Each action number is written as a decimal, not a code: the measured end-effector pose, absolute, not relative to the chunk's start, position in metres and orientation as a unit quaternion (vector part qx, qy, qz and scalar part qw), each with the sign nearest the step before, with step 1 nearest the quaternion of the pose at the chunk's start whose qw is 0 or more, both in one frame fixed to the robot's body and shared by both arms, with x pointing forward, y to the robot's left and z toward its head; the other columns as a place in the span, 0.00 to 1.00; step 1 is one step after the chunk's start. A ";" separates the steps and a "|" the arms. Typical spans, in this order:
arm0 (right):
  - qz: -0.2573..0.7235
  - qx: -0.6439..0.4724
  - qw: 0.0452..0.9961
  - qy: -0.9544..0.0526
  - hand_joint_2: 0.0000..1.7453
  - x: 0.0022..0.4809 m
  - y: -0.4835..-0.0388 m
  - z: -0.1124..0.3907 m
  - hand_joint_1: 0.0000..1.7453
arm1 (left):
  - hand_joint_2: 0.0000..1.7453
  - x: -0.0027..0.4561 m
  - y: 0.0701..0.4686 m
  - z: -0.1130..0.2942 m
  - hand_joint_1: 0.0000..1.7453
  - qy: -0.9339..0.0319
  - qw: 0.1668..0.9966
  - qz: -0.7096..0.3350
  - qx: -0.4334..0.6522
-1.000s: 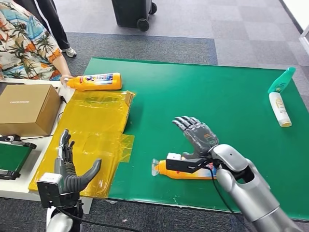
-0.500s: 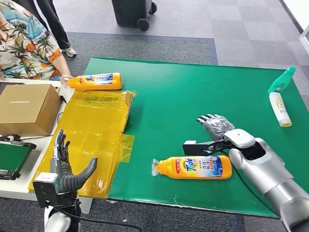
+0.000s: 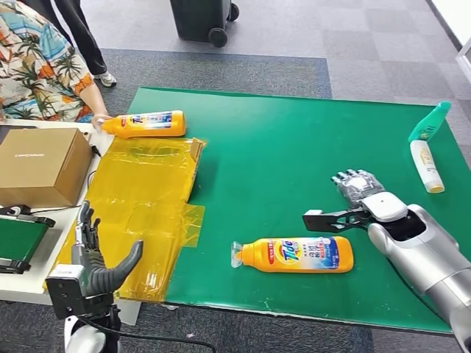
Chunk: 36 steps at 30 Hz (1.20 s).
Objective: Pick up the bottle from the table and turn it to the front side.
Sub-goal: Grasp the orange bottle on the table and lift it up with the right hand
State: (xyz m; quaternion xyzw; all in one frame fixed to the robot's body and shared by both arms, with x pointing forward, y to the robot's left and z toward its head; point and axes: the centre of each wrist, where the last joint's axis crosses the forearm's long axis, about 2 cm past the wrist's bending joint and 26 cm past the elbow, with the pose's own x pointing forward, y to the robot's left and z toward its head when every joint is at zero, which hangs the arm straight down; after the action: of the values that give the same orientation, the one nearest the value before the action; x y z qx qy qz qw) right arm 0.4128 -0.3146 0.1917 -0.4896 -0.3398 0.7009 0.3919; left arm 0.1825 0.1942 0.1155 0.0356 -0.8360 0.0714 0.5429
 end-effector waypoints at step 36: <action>0.763 -0.313 0.444 -0.349 1.00 0.373 -0.407 0.339 0.00 | 1.00 0.185 0.203 0.107 0.00 -0.839 0.530 0.115 0.036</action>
State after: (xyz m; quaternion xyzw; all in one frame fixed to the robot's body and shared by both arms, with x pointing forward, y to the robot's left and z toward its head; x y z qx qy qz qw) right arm 0.3725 -0.4067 0.3390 -0.3130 -0.3491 0.7633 0.4444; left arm 0.1845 0.2027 0.1067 0.0360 -0.8392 0.1147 0.5303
